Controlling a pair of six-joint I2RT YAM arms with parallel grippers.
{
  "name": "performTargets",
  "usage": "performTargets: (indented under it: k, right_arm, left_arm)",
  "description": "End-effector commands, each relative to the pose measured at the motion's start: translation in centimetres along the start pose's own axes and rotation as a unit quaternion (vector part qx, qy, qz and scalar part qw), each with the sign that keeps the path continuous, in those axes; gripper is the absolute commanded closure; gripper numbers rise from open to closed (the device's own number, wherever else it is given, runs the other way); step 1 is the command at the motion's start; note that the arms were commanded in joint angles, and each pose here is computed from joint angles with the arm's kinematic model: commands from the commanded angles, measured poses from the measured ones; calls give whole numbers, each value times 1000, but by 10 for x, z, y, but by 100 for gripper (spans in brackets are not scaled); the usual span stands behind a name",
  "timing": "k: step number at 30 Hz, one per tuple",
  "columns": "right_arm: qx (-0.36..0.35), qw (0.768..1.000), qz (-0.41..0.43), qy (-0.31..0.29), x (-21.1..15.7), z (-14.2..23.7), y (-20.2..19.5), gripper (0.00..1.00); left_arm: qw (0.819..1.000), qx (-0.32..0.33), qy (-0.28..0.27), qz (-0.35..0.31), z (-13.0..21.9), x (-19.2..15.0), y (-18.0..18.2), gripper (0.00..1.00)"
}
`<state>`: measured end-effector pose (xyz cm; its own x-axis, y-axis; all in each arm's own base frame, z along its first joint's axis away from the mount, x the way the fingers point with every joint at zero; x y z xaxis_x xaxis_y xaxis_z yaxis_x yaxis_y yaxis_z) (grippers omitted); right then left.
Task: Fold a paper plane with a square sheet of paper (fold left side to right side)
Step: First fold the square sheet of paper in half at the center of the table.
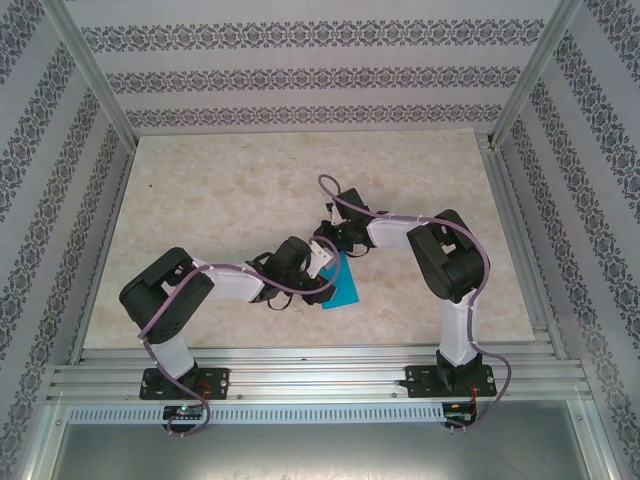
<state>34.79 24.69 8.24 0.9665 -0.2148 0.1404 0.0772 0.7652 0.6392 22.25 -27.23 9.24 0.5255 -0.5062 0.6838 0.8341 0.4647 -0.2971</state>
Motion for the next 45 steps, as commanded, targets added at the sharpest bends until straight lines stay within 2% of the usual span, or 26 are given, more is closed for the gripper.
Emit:
performTargets:
  k: [1,6,10,14,19,28,37,45]
  right_arm:
    - [-66,997,-14,22,-13,-15,-29,86]
    - [-64,998,-14,23,-13,-15,-28,86]
    - [-68,997,-14,25,-13,-14,-29,86]
    - [-67,997,-13,23,-13,-13,-28,86]
    - [-70,997,-14,23,-13,-12,-28,86]
    - [-76,997,-11,26,-14,-13,-30,86]
    - [-88,996,-9,27,-14,-12,-32,86]
    - [-90,995,-13,29,-15,-13,-34,86]
  left_arm:
    - [1000,1,5,-8,9,-6,-7,67]
    - [999,32,-34,24,26,3,-2,66]
    - [995,22,-64,70,35,17,7,65]
    - [991,2,-71,110,30,22,14,65]
    - [987,7,-71,145,17,19,27,68]
    - [981,5,-97,165,8,21,41,68]
    - [985,25,-39,163,0,0,44,68]
    - [984,-3,-19,174,-1,-12,39,68]
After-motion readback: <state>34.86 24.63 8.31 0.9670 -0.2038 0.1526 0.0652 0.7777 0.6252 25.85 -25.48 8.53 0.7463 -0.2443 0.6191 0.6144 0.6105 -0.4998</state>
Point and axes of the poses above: each hand's point on the last joint's axis, 136 mm out from that joint toward the fingers, its own z axis back along the fingers, its own y axis along the line the jaws close on, x = y × z, the point moved 9 cm from there along z, back along the fingers, and after that the axes turned 12 degrees about -z, right-handed, at the moved point
